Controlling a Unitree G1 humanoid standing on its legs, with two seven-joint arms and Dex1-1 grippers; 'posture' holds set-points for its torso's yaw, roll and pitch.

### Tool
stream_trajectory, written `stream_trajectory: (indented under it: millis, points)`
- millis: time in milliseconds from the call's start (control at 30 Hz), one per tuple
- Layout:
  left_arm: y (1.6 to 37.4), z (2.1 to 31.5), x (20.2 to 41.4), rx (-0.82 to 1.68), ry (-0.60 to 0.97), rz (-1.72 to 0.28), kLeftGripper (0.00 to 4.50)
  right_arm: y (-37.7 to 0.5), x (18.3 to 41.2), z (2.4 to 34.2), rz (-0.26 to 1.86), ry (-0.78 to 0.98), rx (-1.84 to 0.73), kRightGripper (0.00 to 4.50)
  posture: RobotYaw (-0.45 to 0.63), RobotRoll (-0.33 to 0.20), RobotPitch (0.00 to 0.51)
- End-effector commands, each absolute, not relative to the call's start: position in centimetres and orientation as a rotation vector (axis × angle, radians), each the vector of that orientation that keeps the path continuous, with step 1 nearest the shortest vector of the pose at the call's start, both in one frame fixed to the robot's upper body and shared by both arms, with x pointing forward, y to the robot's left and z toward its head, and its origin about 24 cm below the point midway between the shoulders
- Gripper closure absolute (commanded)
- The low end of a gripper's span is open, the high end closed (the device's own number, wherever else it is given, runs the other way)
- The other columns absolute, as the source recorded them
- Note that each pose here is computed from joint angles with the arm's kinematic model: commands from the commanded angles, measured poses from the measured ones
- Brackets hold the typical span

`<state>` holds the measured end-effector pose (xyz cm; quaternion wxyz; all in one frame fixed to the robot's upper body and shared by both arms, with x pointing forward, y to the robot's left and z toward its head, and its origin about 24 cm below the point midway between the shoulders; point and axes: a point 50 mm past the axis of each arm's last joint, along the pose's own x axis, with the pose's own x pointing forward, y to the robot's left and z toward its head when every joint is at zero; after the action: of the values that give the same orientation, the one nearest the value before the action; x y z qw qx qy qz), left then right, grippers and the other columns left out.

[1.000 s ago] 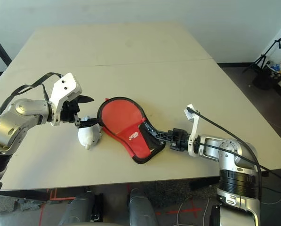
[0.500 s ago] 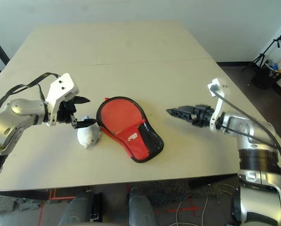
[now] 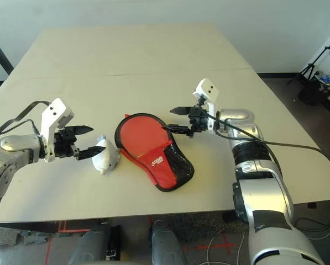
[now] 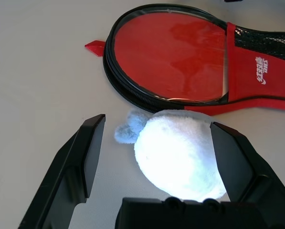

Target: Store the ping-pong paddle in its case and zip it.

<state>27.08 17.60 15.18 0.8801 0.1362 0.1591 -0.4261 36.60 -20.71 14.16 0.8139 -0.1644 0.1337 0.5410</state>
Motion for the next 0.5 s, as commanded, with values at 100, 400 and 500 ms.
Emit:
stream_trajectory:
  millis: [100,400,500]
  points:
    - [17.6,15.0,26.7,0.271,0.336,-0.893,0.0,-19.6,36.6,12.1,1.202,0.356,-0.427,0.01,0.06,0.0,0.092]
    - [17.3,14.6,26.4,0.272,0.357,-0.909,0.0,-19.0,36.4,9.7,1.18,0.431,-0.479,0.01,0.06,0.0,0.098]
    - [17.2,14.7,26.5,0.252,0.366,-0.907,0.0,-18.9,36.3,9.3,1.179,0.441,-0.489,0.01,0.07,0.0,0.101]
